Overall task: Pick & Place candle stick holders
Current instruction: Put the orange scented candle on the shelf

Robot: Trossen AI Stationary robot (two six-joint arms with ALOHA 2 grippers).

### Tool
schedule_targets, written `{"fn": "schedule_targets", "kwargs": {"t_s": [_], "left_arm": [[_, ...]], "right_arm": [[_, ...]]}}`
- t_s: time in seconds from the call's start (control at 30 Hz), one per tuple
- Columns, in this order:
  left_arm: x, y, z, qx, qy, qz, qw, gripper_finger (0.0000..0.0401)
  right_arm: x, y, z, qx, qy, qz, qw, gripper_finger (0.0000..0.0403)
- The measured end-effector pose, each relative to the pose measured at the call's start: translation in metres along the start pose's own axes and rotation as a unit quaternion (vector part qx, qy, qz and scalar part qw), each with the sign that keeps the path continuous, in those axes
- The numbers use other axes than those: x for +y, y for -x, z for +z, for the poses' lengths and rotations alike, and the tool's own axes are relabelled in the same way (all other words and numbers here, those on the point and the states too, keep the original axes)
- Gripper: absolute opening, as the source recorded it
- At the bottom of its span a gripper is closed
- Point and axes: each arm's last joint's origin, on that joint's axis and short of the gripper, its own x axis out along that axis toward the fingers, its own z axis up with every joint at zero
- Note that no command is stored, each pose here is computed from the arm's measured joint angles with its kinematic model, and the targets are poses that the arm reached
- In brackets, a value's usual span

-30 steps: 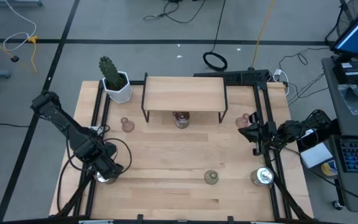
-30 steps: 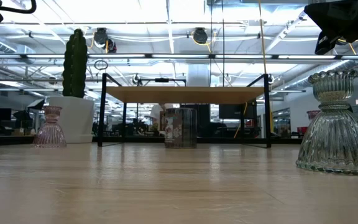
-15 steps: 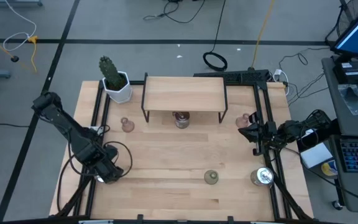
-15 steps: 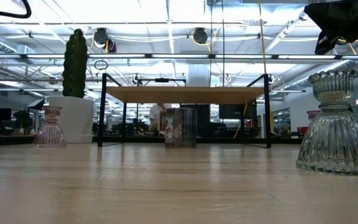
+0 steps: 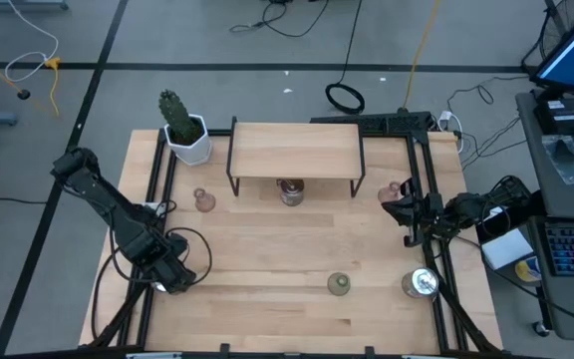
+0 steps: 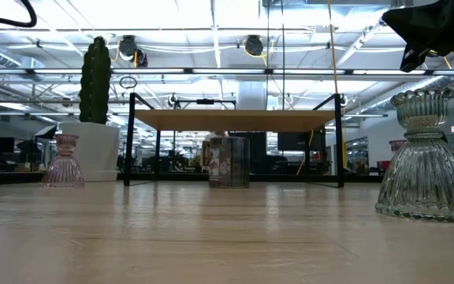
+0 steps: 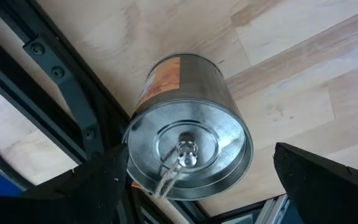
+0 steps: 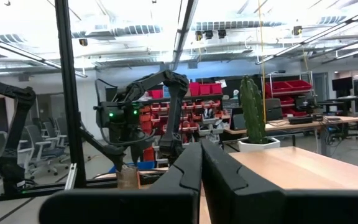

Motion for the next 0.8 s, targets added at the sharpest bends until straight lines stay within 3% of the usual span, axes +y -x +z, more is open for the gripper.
{"fn": "schedule_targets", "kwargs": {"t_s": [0.8], "left_arm": [[0.0063,0.0056,-0.0016,0.036,0.017,0.002,0.999,0.0395]], "right_arm": [[0.0000,0.0000,0.0004,-0.002,-0.001,0.000,1.000,0.0000]]}}
